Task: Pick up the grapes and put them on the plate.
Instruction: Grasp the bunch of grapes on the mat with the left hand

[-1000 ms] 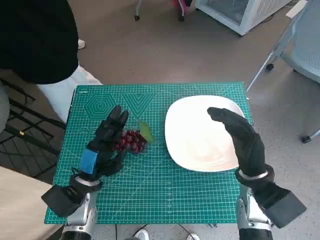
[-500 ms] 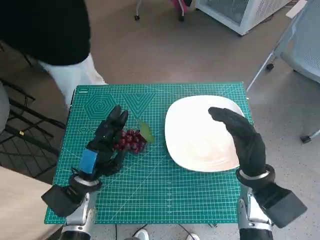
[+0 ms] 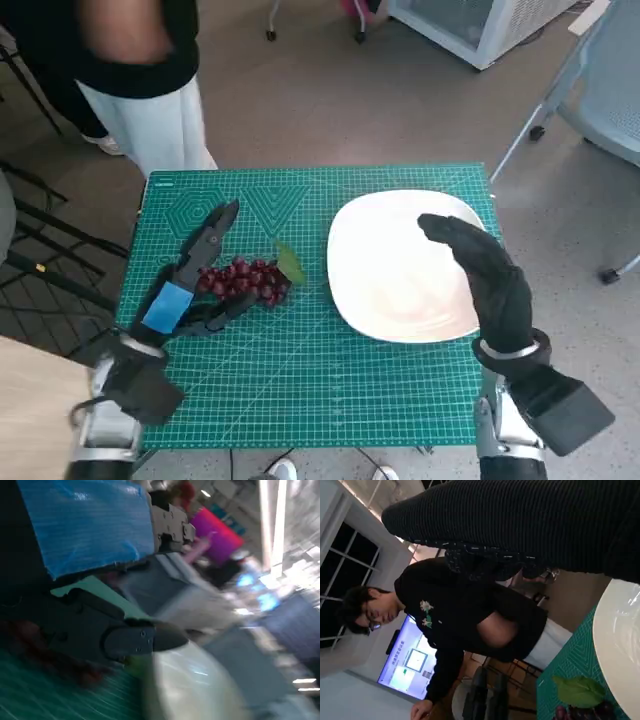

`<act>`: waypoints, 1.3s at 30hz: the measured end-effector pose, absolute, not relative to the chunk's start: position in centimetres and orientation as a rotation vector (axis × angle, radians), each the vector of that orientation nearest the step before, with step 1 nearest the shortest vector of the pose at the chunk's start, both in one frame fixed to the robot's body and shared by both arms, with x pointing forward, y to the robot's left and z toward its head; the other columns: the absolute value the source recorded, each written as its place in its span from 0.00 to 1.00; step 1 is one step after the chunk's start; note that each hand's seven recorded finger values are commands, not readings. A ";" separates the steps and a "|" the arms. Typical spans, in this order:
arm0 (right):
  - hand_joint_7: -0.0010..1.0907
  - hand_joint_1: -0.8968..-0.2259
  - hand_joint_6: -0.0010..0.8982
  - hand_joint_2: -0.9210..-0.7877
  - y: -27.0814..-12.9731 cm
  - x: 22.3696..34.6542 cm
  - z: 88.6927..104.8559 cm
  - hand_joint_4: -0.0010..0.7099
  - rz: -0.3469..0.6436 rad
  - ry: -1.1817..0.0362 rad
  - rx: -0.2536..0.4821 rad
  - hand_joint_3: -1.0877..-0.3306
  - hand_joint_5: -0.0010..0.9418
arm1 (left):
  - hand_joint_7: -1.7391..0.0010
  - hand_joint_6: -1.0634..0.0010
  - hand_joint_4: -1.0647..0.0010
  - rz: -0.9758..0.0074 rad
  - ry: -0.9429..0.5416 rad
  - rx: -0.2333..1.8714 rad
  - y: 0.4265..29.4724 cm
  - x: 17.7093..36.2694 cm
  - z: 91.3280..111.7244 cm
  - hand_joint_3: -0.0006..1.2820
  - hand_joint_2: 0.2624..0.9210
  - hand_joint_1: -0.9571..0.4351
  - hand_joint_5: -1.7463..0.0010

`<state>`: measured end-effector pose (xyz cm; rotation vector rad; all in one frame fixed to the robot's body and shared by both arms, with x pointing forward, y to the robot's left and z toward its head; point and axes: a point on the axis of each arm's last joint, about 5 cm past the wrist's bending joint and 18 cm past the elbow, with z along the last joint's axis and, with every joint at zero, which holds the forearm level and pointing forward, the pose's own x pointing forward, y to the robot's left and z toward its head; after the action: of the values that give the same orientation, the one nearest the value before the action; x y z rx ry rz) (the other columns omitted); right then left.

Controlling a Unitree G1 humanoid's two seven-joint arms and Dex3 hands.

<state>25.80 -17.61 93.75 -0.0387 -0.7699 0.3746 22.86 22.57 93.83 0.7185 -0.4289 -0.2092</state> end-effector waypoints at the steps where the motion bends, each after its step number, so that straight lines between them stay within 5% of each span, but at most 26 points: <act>1: 0.40 0.44 0.00 0.00 -17.6 25.8 93.7 0.25 0.375 -0.770 -0.040 0.47 0.00 | 1.00 0.96 1.00 -0.206 -0.415 0.738 22.7 22.9 93.9 0.03 0.97 0.20 1.00; 16: 0.40 0.46 0.00 0.00 -17.8 25.9 93.9 0.25 0.370 -0.774 -0.062 0.46 0.00 | 0.99 0.93 1.00 -0.218 -0.212 0.940 21.9 24.9 94.9 0.00 0.81 0.30 1.00; 39: 0.39 0.45 0.00 0.00 -18.3 25.9 93.9 0.25 0.346 -0.774 -0.067 0.47 0.00 | 1.00 0.94 1.00 -0.354 0.082 1.131 19.1 29.0 95.2 0.00 0.77 0.34 1.00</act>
<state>25.94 -18.30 93.94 -0.0669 -0.7740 0.3461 29.00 19.09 95.21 1.1309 0.0825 -0.3544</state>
